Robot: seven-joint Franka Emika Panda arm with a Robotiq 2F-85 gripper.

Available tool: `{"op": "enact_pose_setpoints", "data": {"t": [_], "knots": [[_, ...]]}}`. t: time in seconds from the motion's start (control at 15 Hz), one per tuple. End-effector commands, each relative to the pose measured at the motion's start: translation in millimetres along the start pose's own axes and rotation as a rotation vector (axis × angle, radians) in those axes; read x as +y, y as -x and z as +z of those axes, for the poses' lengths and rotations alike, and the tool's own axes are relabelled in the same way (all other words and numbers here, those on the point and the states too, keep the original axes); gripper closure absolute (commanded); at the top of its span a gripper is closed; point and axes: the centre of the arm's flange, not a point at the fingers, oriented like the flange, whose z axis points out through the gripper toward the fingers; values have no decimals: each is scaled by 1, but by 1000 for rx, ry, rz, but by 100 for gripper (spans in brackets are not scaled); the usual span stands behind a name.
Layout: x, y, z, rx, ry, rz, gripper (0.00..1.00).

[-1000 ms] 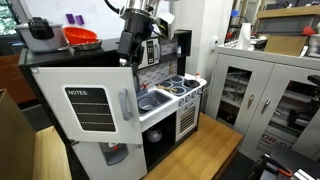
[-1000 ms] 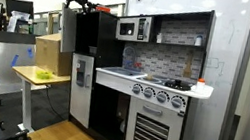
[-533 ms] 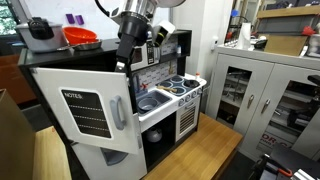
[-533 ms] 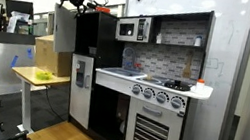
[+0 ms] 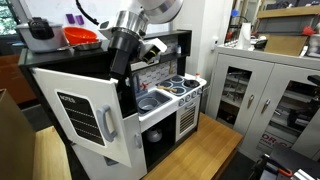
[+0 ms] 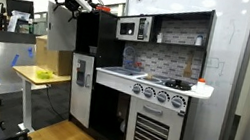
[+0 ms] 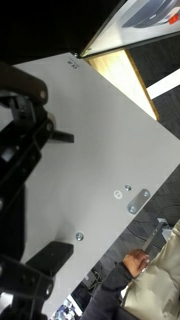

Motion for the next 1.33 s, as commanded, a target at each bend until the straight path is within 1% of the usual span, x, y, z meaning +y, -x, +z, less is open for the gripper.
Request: {"op": "enact_pose_setpoints", "data": {"t": [0.0, 0.13, 0.33, 0.53, 0.67, 0.87, 1.07, 1.27], "knots": [[2, 1, -1, 32, -14, -36, 0], [3, 5, -3, 28, 50, 7, 0], [10, 17, -12, 24, 209, 117, 0], [11, 32, -27, 10, 341, 205, 0], [4, 43, -37, -6, 419, 263, 0], [-9, 57, -52, -35, 496, 349, 0], [-20, 74, -70, -47, 571, 468, 0], [-24, 92, -86, -56, 617, 569, 0]]}}
